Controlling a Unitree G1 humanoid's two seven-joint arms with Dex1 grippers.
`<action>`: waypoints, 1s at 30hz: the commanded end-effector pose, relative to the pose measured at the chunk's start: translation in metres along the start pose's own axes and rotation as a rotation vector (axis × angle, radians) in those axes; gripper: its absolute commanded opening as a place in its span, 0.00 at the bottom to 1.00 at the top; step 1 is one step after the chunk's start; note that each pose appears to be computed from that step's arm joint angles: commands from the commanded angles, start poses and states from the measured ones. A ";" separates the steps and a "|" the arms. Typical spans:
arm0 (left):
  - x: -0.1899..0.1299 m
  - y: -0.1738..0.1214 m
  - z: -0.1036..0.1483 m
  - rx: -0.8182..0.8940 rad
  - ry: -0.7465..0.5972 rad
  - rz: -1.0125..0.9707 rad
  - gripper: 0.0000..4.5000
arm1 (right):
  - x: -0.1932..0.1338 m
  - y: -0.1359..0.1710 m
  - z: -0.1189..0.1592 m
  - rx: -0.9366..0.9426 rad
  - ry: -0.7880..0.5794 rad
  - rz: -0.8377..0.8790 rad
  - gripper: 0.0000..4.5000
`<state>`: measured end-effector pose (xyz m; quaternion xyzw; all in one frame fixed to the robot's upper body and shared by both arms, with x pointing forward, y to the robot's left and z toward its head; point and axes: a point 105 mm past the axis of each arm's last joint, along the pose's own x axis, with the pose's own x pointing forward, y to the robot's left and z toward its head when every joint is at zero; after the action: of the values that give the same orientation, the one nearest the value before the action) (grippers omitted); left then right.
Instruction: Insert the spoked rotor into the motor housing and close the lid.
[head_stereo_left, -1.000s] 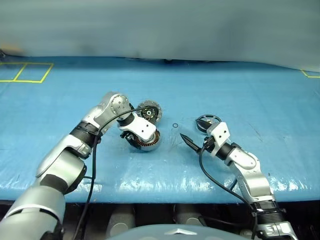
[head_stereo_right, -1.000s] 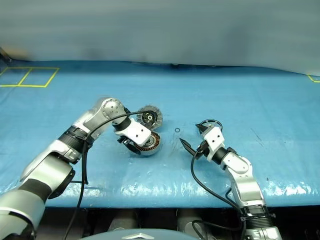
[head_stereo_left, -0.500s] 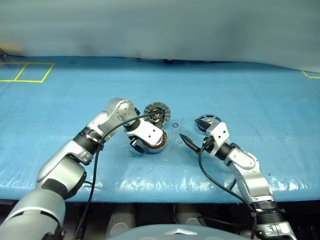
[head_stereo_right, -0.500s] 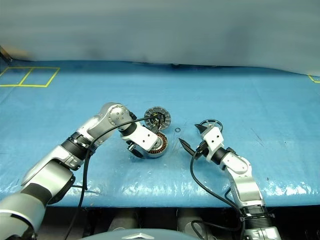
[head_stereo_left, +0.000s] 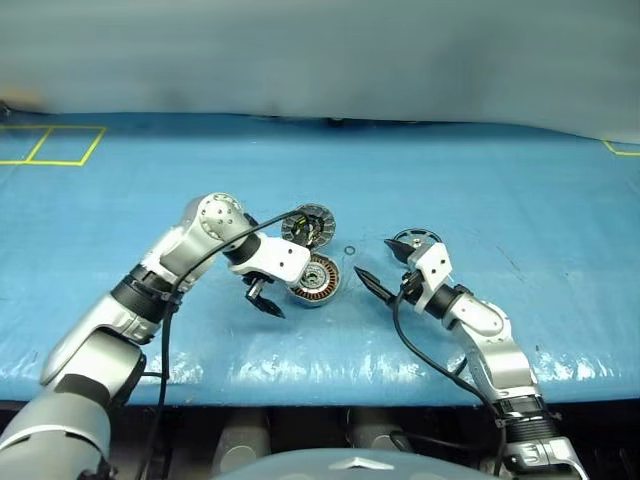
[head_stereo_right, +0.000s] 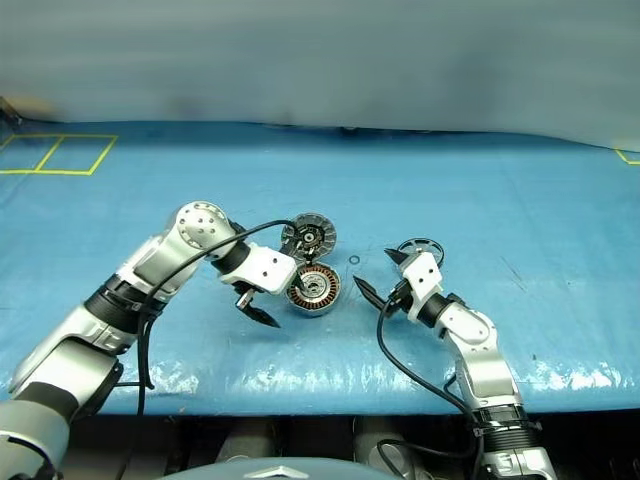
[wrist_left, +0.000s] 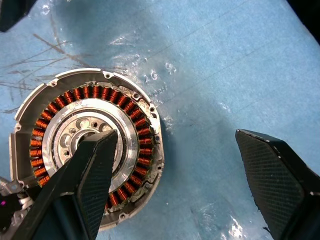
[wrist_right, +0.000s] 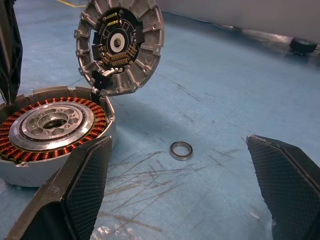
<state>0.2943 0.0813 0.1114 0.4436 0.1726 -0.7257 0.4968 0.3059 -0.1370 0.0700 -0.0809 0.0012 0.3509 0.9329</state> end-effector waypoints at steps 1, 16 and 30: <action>-0.025 0.010 0.016 -0.022 -0.146 0.143 0.88 | 0.006 -0.010 0.002 0.014 0.010 -0.046 1.00; -0.034 -0.013 0.000 -0.414 -0.679 0.648 0.88 | 0.028 0.000 -0.017 0.014 0.174 -0.031 1.00; -0.013 -0.045 -0.013 -0.503 -0.725 0.815 0.88 | 0.057 -0.007 -0.032 0.052 0.272 -0.032 1.00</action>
<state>0.2643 0.1192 0.0944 0.0581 0.0082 -0.5225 0.8506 0.3517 -0.1092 0.0385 -0.0982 0.1264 0.3277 0.9311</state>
